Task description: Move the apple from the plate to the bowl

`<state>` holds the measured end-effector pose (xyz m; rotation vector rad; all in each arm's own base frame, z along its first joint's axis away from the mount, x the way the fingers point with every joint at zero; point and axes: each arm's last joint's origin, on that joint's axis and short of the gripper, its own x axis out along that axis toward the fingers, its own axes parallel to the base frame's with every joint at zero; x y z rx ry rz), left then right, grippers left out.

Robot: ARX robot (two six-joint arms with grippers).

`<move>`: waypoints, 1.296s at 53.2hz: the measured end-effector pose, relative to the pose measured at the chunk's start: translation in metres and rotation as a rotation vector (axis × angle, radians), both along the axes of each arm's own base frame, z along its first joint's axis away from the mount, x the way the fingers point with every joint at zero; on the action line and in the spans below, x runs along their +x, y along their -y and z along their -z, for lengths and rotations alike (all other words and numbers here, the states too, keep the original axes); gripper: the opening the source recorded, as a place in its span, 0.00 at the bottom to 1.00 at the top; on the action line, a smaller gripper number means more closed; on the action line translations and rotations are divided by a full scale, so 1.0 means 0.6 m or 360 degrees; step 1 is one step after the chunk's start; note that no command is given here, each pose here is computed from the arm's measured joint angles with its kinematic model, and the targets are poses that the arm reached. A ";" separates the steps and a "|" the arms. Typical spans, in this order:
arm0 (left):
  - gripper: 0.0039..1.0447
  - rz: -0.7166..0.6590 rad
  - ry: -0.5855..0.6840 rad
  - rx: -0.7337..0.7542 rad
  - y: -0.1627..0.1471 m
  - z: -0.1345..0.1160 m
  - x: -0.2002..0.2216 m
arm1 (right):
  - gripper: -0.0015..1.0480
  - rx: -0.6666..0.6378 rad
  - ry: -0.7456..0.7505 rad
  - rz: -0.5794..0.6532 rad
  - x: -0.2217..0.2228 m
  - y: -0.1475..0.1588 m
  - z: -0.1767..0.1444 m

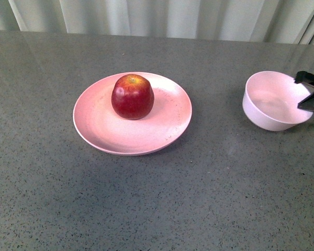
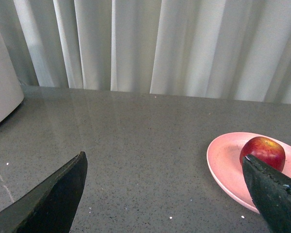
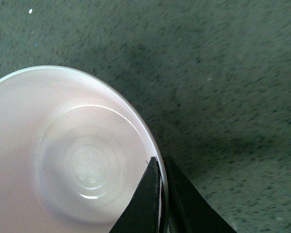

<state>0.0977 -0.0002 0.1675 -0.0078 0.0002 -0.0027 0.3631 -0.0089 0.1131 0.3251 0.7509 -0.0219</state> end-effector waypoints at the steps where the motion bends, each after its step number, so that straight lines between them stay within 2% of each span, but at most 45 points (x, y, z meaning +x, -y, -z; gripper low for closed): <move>1: 0.92 0.0000 0.0000 0.0000 0.000 0.000 0.000 | 0.02 0.0000 -0.0003 -0.0005 0.000 -0.003 0.000; 23: 0.92 0.0000 0.0000 0.0000 0.000 0.000 0.000 | 0.02 0.0030 -0.0055 -0.0059 0.033 -0.083 0.007; 50: 0.92 0.0000 0.0000 0.0000 0.000 0.000 0.000 | 0.02 -0.0023 -0.0101 -0.0027 0.053 -0.099 0.018; 57: 0.92 0.0000 0.0000 0.0000 0.000 0.000 0.000 | 0.28 -0.0027 -0.0105 -0.0031 0.053 -0.099 0.019; 58: 0.92 0.0000 0.0000 0.0000 0.000 0.000 0.000 | 0.29 -0.0027 -0.0105 -0.0031 0.053 -0.099 0.019; 69: 0.92 0.0000 0.0000 0.0000 0.000 0.000 0.000 | 0.62 0.0008 -0.0060 -0.0037 0.047 -0.089 0.015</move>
